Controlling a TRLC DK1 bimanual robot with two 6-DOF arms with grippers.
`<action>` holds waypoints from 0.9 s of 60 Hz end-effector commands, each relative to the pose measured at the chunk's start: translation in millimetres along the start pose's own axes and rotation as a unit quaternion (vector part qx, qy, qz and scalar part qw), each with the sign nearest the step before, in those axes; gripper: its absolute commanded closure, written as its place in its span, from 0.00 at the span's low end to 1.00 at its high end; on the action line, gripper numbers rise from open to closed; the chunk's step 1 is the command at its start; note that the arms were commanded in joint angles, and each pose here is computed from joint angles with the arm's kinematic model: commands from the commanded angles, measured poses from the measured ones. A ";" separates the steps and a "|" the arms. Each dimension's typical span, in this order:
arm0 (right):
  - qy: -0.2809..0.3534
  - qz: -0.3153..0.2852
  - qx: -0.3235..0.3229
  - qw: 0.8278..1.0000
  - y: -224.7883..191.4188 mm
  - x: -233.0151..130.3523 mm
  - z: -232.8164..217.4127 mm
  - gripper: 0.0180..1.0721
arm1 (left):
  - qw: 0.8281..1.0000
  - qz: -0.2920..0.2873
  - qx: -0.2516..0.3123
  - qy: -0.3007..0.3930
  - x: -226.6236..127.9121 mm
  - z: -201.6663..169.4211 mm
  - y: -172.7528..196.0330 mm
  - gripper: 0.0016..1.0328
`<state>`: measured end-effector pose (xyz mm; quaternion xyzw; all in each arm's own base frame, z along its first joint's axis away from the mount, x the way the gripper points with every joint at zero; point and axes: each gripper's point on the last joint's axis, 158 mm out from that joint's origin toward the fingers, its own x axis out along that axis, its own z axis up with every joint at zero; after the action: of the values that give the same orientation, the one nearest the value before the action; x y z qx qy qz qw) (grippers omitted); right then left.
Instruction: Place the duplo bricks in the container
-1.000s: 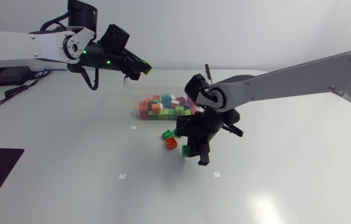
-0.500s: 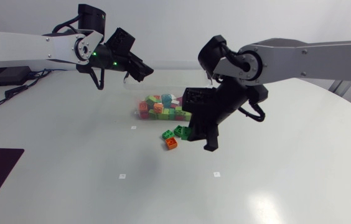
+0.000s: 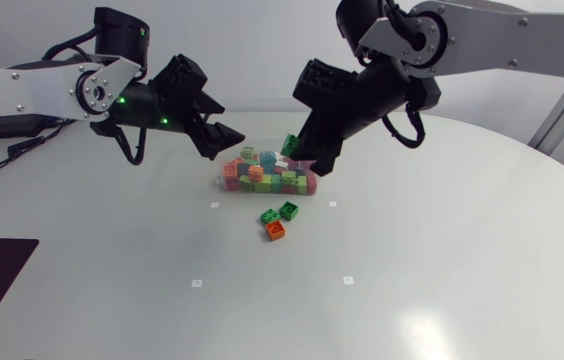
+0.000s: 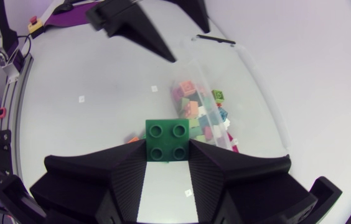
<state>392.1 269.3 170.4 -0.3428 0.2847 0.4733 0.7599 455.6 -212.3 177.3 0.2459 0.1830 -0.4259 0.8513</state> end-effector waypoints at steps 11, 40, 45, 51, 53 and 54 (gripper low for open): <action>-0.032 -0.038 0.061 0.997 -43.3 9.0 15.9 0.72 | 0.995 -0.079 0.058 0.030 1.4 -37.6 -55.4 0.05; -0.082 -0.116 0.143 0.979 -128.1 22.9 34.3 0.72 | 0.976 -0.182 0.061 0.103 42.7 -113.2 -122.9 0.05; -0.076 -0.121 0.151 0.978 -134.3 33.1 30.7 0.72 | 0.973 -0.195 0.055 0.114 48.4 -123.9 -131.7 0.05; -0.065 -0.130 0.157 0.977 -141.1 49.4 22.6 0.72 | 0.969 -0.205 0.044 0.127 53.3 -136.3 -140.1 0.05; -0.061 -0.132 0.162 0.976 -144.1 54.3 19.6 0.72 | 0.969 -0.208 0.042 0.129 54.8 -139.2 -142.9 0.05; -0.061 -0.132 0.162 0.976 -145.1 55.7 19.4 0.72 | 0.968 -0.209 0.041 0.131 55.4 -140.6 -144.8 0.05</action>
<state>536.8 266.8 189.8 -0.2307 0.2538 0.3454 0.8735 368.7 -241.5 18.5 0.2937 0.3015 -0.5555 0.7172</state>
